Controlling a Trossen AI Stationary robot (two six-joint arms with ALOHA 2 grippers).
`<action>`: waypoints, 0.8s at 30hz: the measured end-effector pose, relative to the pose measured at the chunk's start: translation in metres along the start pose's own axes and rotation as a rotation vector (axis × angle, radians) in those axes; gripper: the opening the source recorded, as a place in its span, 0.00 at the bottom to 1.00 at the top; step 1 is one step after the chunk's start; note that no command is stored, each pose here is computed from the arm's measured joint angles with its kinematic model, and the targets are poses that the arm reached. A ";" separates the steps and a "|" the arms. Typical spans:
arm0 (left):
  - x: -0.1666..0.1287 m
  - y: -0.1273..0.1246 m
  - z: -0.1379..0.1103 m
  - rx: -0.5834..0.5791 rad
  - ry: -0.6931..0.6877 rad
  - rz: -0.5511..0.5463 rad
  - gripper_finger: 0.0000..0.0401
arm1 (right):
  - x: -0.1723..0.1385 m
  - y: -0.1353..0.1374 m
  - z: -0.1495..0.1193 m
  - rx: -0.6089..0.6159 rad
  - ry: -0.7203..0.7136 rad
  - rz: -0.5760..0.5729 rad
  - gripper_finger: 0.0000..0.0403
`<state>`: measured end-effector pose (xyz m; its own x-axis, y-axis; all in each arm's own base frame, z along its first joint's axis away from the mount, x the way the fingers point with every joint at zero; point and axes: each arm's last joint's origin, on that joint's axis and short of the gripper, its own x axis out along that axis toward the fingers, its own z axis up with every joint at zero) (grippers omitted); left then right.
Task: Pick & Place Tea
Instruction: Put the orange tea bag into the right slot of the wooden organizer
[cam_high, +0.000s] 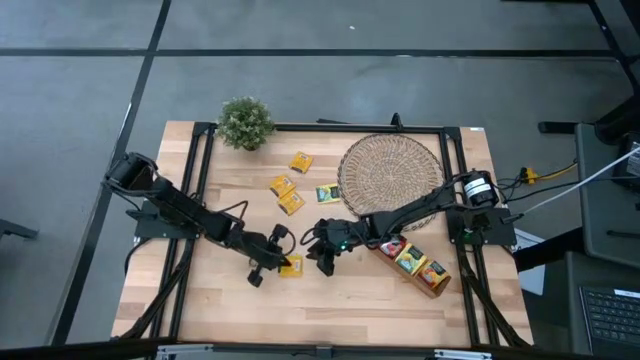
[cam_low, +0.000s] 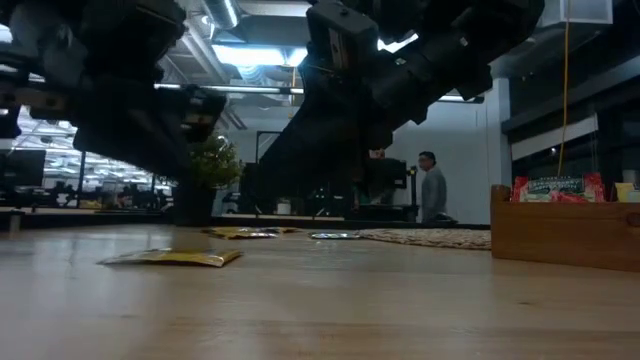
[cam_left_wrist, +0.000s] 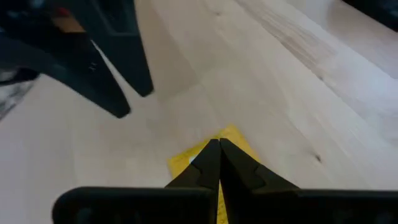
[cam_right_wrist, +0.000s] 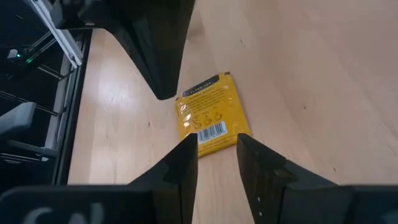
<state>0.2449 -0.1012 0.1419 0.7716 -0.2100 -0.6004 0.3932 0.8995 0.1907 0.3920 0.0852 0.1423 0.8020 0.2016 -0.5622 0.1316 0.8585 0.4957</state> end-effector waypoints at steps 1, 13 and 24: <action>-0.002 -0.001 0.001 -0.008 -0.004 0.015 0.01 | 0.000 0.000 0.000 0.000 -0.002 0.001 0.27; -0.035 0.001 -0.004 -0.254 0.150 0.070 0.01 | 0.000 0.016 -0.004 0.008 -0.036 0.066 0.02; -0.028 0.006 -0.015 -0.373 0.234 0.135 0.01 | 0.021 0.028 -0.005 0.028 -0.061 0.088 0.01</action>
<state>0.2180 -0.0840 0.1481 0.6529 -0.0278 -0.7570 0.0570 0.9983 0.0125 0.4093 0.1157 0.1414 0.8452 0.2460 -0.4745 0.0744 0.8250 0.5601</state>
